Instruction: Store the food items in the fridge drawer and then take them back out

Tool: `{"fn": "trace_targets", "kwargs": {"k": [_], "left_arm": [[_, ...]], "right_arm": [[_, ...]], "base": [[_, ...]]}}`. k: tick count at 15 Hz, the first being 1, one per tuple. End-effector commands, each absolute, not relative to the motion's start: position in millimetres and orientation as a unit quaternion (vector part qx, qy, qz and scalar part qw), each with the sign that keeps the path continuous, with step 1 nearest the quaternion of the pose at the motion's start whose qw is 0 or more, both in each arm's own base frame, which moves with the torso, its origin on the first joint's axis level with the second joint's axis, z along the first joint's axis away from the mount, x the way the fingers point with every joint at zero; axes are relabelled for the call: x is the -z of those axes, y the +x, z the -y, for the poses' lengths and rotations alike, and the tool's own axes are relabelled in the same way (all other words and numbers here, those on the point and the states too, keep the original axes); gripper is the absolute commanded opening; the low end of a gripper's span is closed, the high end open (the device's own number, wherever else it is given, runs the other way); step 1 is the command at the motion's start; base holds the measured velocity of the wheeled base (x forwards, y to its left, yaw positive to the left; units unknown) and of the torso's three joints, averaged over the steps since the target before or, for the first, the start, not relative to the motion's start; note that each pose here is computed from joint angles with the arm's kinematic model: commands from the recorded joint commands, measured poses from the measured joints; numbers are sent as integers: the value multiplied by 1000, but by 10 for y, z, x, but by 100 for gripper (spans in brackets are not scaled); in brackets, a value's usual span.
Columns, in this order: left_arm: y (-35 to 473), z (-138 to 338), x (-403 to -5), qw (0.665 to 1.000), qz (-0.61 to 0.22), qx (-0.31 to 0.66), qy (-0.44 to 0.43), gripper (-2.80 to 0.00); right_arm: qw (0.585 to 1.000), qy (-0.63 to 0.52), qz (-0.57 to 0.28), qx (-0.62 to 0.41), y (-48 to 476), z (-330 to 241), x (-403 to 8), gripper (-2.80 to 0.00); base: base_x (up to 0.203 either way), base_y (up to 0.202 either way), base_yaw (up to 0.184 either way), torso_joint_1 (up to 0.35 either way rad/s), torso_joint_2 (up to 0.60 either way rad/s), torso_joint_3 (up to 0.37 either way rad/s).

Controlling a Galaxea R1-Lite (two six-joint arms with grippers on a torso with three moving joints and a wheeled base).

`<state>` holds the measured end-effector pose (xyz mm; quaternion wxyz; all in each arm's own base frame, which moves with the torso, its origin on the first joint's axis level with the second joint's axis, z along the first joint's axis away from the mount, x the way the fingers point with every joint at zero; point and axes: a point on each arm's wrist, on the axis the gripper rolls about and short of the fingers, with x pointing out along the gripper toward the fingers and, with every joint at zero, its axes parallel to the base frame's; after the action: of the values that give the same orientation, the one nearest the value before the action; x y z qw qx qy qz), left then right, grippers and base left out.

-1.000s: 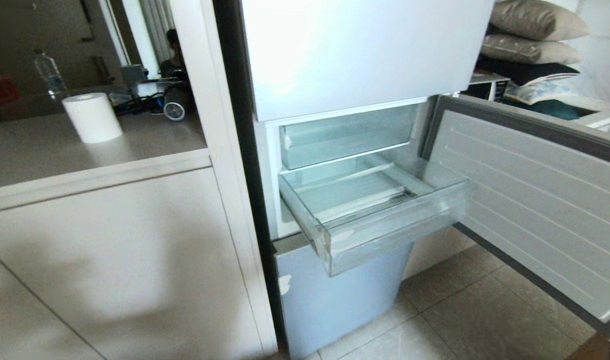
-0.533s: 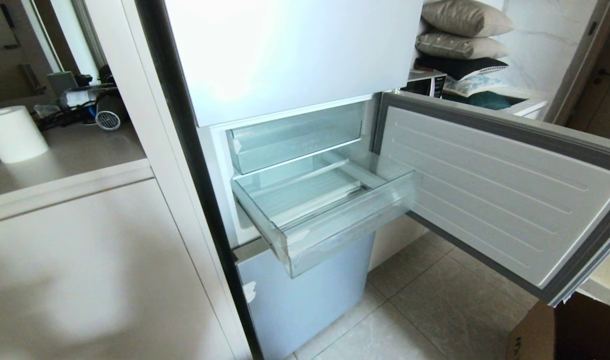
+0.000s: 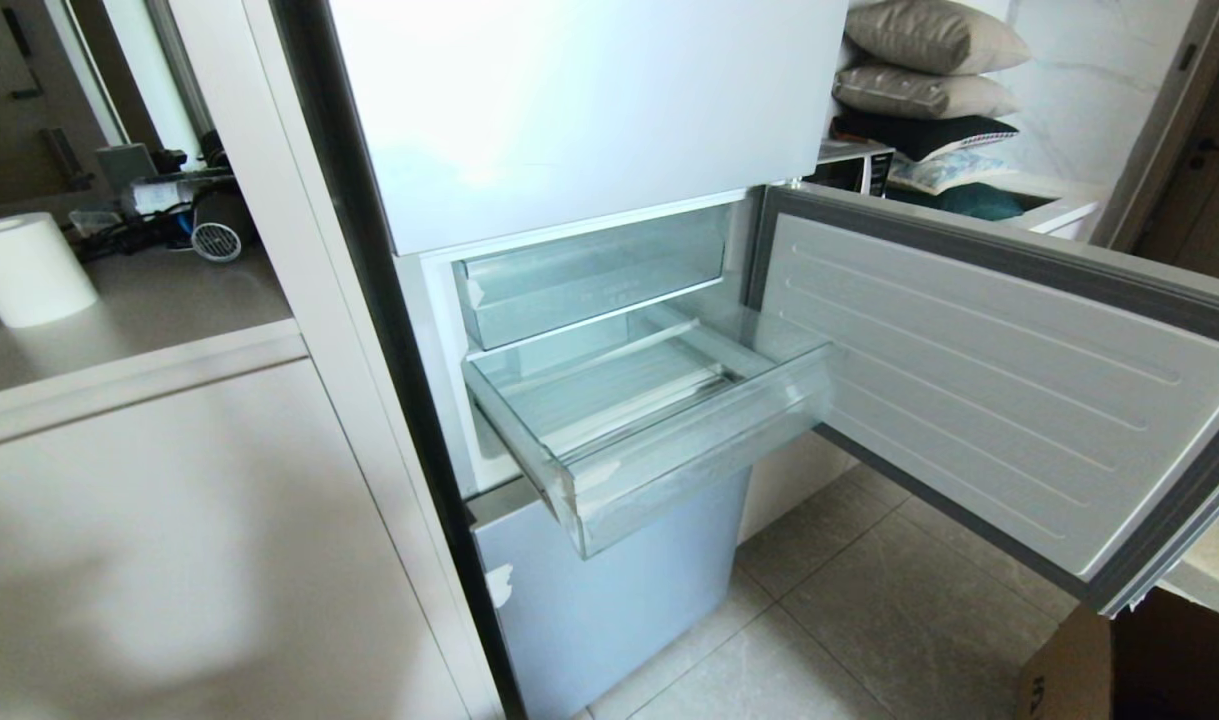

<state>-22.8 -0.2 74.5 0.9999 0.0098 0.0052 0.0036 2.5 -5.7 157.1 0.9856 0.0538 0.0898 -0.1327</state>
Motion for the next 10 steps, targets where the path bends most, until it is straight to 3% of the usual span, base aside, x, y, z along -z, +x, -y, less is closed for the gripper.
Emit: {"fn": "trace_targets", "kwargs": {"k": [1, 7, 10], "left_arm": [[-227, 2, -744, 1000, -6, -4, 10, -280], [-228, 2, -748, 1000, -5, -4, 10, -280], [-227, 2, -744, 1000, -6, -4, 10, -280]], "right_arm": [[963, 91, -163, 194, 423, 79, -1718, -280], [898, 172, -141, 380, 1214, 525, -1841, -280], [864, 205, -101, 449, 1219, 1009, -1862, -280]], "base": [[0, 0, 0, 0, 0, 0], [0, 0, 0, 0, 0, 0], [0, 0, 0, 0, 0, 0]]}}
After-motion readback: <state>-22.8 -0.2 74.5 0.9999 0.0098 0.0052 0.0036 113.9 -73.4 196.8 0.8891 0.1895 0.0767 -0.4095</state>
